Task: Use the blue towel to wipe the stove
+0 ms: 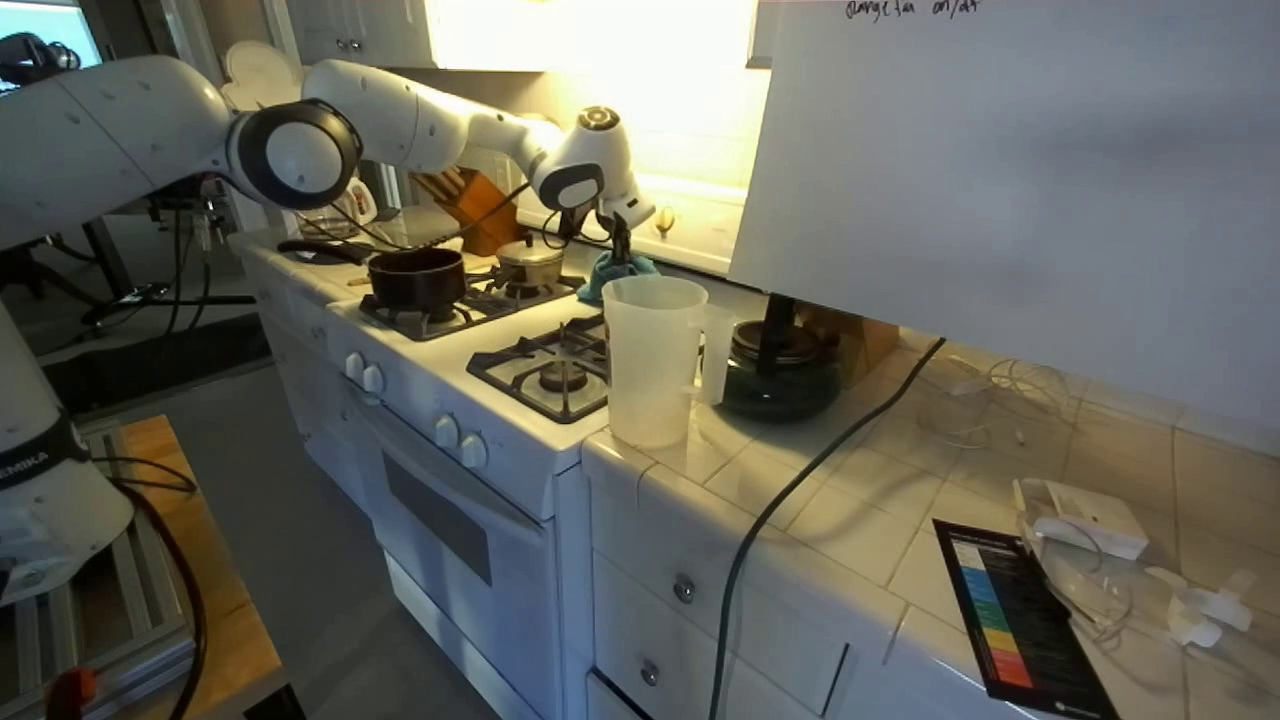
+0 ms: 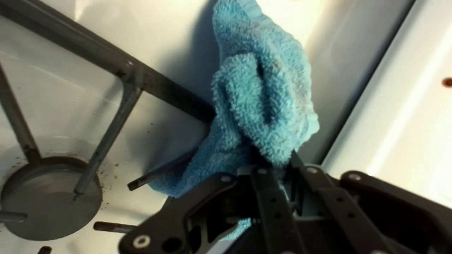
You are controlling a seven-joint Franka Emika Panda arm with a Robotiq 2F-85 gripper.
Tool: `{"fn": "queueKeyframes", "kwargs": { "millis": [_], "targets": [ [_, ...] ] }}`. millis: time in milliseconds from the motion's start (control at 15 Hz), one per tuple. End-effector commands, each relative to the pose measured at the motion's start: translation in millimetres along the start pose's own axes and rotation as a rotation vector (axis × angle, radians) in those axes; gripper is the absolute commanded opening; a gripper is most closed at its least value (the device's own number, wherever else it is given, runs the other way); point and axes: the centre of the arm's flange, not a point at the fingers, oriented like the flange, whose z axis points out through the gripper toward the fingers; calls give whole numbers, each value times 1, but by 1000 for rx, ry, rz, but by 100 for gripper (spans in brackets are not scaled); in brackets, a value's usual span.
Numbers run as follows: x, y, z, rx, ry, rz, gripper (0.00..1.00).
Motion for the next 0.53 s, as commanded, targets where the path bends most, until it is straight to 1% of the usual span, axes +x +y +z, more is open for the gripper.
{"fn": "queueKeyframes", "kwargs": {
  "millis": [0, 67, 133, 200, 267, 333, 467],
  "targets": [
    [3, -8, -12, -103, -79, -158, 3],
    [3, -8, -14, -117, -91, -213, 3],
    [2, -8, -12, -127, -82, -270, 3],
    [-2, -8, -12, -118, -91, -323, 14],
    [-5, -8, -10, -109, -87, -368, 39],
    [-8, -9, -7, -92, -90, -385, 39],
    [-14, -12, -8, -76, -86, -380, 50]
  ]
}}
